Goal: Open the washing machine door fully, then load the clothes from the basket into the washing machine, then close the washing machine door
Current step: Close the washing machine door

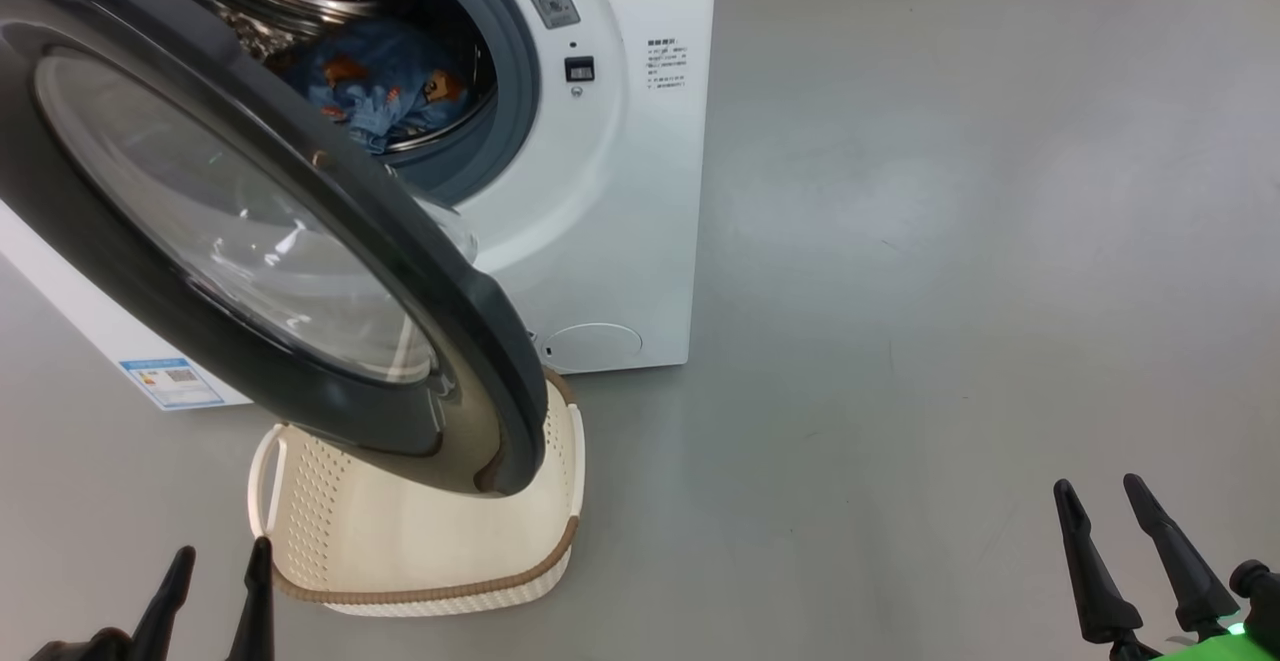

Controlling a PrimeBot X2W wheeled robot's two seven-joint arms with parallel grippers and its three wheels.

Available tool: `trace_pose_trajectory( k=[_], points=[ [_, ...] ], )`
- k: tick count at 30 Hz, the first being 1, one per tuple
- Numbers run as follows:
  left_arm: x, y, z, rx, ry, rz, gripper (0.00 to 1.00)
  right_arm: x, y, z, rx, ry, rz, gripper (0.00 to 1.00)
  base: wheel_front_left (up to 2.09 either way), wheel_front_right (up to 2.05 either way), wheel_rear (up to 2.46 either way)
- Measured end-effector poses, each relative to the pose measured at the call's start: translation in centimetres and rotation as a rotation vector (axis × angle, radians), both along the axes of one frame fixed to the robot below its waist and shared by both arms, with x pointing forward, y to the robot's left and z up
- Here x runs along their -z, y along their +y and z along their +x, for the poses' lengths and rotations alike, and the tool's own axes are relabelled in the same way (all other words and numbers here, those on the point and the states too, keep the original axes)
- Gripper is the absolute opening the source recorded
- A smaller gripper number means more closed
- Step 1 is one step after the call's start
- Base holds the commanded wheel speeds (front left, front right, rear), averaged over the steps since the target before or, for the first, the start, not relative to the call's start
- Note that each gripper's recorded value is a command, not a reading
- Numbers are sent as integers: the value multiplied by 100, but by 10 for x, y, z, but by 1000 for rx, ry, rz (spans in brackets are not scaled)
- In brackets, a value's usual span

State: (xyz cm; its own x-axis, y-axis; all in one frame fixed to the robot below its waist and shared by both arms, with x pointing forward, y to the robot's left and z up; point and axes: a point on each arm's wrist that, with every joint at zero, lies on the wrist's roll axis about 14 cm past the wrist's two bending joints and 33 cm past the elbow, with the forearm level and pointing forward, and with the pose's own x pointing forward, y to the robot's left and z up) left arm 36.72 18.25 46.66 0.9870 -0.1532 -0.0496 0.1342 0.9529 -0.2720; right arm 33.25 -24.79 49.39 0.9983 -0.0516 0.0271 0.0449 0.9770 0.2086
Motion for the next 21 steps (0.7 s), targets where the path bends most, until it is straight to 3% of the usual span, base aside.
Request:
trace_pose_trajectory(
  k=[8,9,10,11,13,21],
  points=[
    [-1,3,-2,-7,-2,2,100,0,3,2,-9,1,1,100,0,0,0],
    [-1,3,-2,-9,-2,1,100,1,4,3,-11,1,2,89,0,0,0],
    [-1,4,-2,-12,-3,0,100,1,5,3,-16,2,4,49,0,0,0],
    [-1,4,-3,-15,-3,0,100,2,7,4,-22,3,7,40,0,0,0],
    [-1,5,-4,-20,-2,-3,100,2,12,6,-36,5,14,0,0,0,0],
    [-1,12,-5,-52,-5,8,100,-18,54,39,-148,-71,47,0,0,0,0]
  ],
)
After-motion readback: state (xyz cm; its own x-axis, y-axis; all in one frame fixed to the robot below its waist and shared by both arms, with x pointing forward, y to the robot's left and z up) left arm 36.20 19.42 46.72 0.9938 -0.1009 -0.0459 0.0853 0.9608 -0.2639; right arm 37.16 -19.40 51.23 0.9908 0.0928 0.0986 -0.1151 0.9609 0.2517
